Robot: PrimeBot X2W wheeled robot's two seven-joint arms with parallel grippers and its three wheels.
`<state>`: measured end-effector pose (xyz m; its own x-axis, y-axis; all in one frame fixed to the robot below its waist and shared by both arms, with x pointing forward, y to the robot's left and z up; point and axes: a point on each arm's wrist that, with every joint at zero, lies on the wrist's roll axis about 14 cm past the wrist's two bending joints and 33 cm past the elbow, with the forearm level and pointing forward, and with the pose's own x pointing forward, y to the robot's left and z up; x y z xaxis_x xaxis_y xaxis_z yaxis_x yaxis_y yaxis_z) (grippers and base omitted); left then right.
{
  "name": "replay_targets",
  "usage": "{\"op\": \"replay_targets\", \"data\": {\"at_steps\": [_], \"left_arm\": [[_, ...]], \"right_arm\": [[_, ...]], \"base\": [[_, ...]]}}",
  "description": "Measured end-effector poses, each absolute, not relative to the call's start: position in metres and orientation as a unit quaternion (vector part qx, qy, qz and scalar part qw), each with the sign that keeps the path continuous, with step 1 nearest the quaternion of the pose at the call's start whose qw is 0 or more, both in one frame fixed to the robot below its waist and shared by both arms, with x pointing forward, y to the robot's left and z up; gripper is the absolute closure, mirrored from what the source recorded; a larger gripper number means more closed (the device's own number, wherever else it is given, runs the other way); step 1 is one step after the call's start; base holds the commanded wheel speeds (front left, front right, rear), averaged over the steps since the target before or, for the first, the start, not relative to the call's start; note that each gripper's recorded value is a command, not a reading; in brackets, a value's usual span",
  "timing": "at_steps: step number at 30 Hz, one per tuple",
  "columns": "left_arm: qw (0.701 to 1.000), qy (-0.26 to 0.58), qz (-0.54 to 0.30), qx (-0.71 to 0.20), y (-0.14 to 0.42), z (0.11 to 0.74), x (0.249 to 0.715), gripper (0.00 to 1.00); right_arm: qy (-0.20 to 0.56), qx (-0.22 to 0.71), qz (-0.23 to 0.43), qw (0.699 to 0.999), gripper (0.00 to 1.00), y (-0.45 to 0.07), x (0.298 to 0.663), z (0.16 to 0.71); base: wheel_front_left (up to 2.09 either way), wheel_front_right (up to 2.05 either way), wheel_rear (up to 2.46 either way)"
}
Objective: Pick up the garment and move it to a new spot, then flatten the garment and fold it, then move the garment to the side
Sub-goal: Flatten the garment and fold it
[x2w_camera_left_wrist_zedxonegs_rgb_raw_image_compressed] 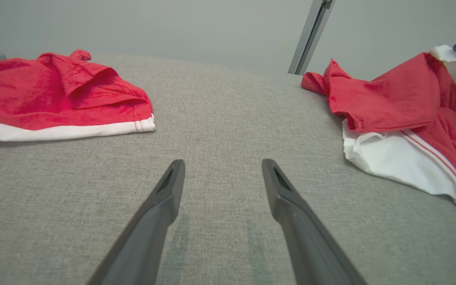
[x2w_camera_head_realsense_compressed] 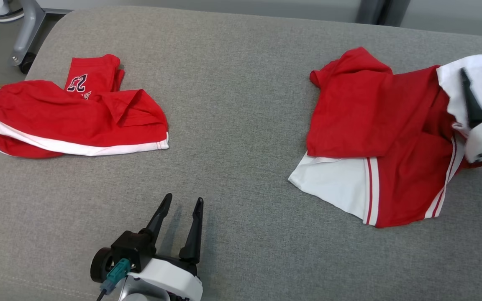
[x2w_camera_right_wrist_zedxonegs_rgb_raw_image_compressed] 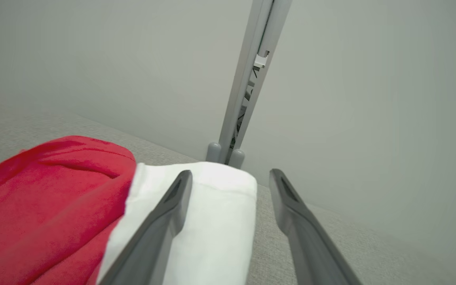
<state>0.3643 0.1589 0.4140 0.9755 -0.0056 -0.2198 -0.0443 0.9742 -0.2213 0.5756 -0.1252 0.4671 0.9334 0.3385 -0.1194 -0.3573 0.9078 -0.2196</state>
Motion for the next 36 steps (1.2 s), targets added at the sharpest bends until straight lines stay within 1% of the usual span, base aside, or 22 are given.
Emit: {"op": "replay_targets", "data": {"at_steps": [3, 6, 11, 15, 19, 22, 27, 30, 33, 34, 35, 36], "left_arm": [[0.987, 0.109, 0.000, -0.114, 0.153, 0.415, 0.366, 0.00], [0.988, 0.107, -0.005, -0.114, 0.149, 0.416, 0.369, 0.00], [0.988, 0.102, -0.013, -0.115, 0.144, 0.419, 0.372, 0.00], [0.989, 0.095, -0.021, -0.113, 0.140, 0.424, 0.374, 0.00], [0.989, 0.093, -0.026, -0.113, 0.137, 0.425, 0.374, 0.00], [0.989, 0.095, -0.025, -0.113, 0.138, 0.424, 0.372, 0.00], [0.989, 0.097, -0.019, -0.113, 0.142, 0.423, 0.367, 0.00], [0.988, 0.102, -0.014, -0.114, 0.144, 0.420, 0.362, 0.00], [0.988, 0.102, -0.014, -0.114, 0.145, 0.420, 0.362, 0.00], [0.988, 0.102, -0.014, -0.113, 0.145, 0.420, 0.362, 0.00], [0.988, 0.101, -0.015, -0.114, 0.144, 0.421, 0.362, 0.00], [0.988, 0.100, -0.017, -0.113, 0.144, 0.422, 0.363, 0.00]], "right_arm": [[0.043, -0.110, 0.133, 0.984, 0.00, -0.155, 0.585, 0.474], [0.029, -0.096, 0.135, 0.986, 0.00, -0.147, 0.579, 0.481], [0.023, -0.064, 0.177, 0.982, 0.00, -0.112, 0.541, 0.472], [0.033, -0.032, 0.240, 0.970, 0.00, -0.067, 0.496, 0.459], [0.074, -0.015, 0.309, 0.948, 0.00, -0.026, 0.448, 0.432], [0.110, -0.027, 0.345, 0.932, 0.00, -0.013, 0.423, 0.408], [0.155, -0.050, 0.376, 0.912, 0.00, -0.011, 0.393, 0.379], [0.166, -0.071, 0.381, 0.907, 0.00, -0.018, 0.389, 0.371], [0.171, -0.087, 0.374, 0.907, 0.00, -0.025, 0.393, 0.367], [0.173, -0.096, 0.372, 0.907, 0.20, -0.028, 0.394, 0.366], [0.174, -0.101, 0.368, 0.908, 0.63, -0.031, 0.396, 0.365], [0.176, -0.106, 0.364, 0.908, 1.00, -0.034, 0.398, 0.364]], "base": [[0.00, 0.00, 0.00], [0.00, 0.00, 0.00], [0.00, 0.00, 0.00], [0.00, 0.00, 0.00], [0.00, 0.00, 0.00], [0.00, 0.00, 0.00], [0.00, 0.00, 0.00], [0.00, 0.00, 0.00], [0.00, 0.00, 0.00], [0.00, 0.00, 0.00], [0.00, 0.00, 0.00], [0.00, 0.00, 0.00]]}}
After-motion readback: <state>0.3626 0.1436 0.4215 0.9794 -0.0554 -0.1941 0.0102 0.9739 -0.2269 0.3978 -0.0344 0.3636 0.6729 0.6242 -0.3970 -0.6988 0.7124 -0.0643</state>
